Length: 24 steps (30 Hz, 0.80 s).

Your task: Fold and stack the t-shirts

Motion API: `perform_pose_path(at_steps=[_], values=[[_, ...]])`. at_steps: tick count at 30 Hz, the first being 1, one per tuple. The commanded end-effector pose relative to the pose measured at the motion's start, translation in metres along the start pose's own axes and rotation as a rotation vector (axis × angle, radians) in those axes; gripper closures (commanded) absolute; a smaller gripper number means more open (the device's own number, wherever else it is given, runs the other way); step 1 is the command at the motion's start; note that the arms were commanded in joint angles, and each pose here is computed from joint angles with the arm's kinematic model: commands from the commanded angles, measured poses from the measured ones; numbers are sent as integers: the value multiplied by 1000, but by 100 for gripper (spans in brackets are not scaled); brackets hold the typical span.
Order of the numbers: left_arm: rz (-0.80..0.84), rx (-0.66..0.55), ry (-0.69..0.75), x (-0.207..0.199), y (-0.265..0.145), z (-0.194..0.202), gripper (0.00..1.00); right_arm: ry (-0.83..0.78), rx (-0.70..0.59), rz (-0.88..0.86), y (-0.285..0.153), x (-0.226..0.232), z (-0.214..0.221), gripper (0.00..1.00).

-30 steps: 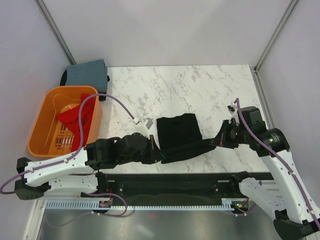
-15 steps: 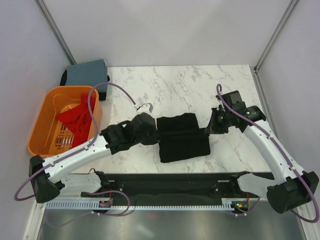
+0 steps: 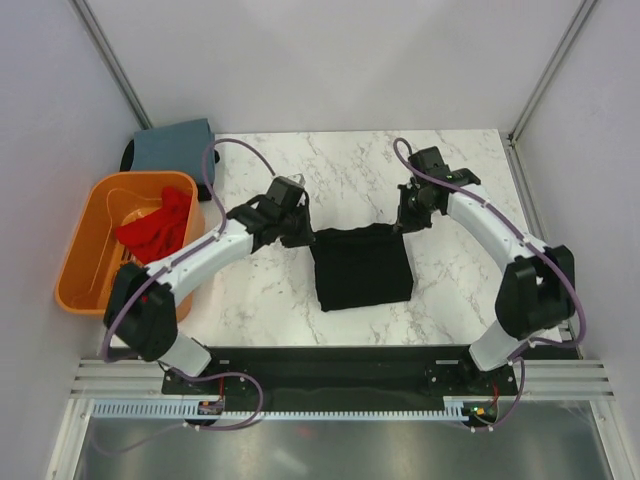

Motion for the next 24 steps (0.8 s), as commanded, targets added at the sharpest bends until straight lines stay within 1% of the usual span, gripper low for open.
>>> perform_pose_path(at_steps=[1,3,4,5,7,9,10,11,12,13,14,15,16,17,18,19,20,21,22,23,24], values=[[14,1,73,3,24,-29,98,-19,-85,83,18,-11,-33,100],[-6,4,66,8,38,-39,98,-16,-75,96,37,-14,-40,100],[4,-14,74,4,40,-49,98,-9,-82,96,41,-15,-45,100],[-16,13,68,11,56,-52,98,3,-67,106,51,-18,-47,100],[5,22,84,7,68,-64,98,22,-81,112,60,-23,-54,100],[5,68,80,14,90,-67,98,47,-91,131,71,-29,-60,100],[16,56,79,11,94,-76,97,57,-95,140,73,-31,-63,100],[1,87,66,18,111,-75,96,69,-89,153,80,-34,-64,100],[9,96,52,21,117,-79,91,80,-110,149,83,-36,-70,100],[9,102,32,26,129,-87,87,94,-100,154,93,-38,-71,100],[36,98,32,20,126,-92,80,104,-102,156,97,-40,-75,100],[48,122,13,26,134,-95,62,113,-98,154,98,-42,-78,96],[100,116,13,18,130,-107,57,122,-108,134,97,-43,-87,84],[94,135,10,16,125,-110,54,128,-101,132,98,-44,-89,42],[116,93,29,6,112,-123,49,126,-118,130,91,-42,-95,26],[123,76,36,2,102,-127,48,122,-136,140,84,-41,-98,15],[123,63,38,-2,92,-130,46,122,-180,142,66,-38,-102,8],[119,35,45,-6,79,-133,32,122,-195,137,57,-36,-102,6],[131,-8,51,-12,58,-138,31,125,-216,129,47,-33,-102,6],[132,-26,56,-14,46,-139,30,123,-260,111,25,-27,-102,5],[120,-22,53,-14,39,-133,30,126,-264,107,18,-26,-96,5]])
Point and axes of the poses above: each gripper's point midway between its finger pads, its own y axis out along the fingers, its own x axis along the line the jaws close on, z = x × y, the point moved 10 cm from there along -y, back along the fingers, and after that the axes turned 4 degrees about -y, right-handed, at the moved point
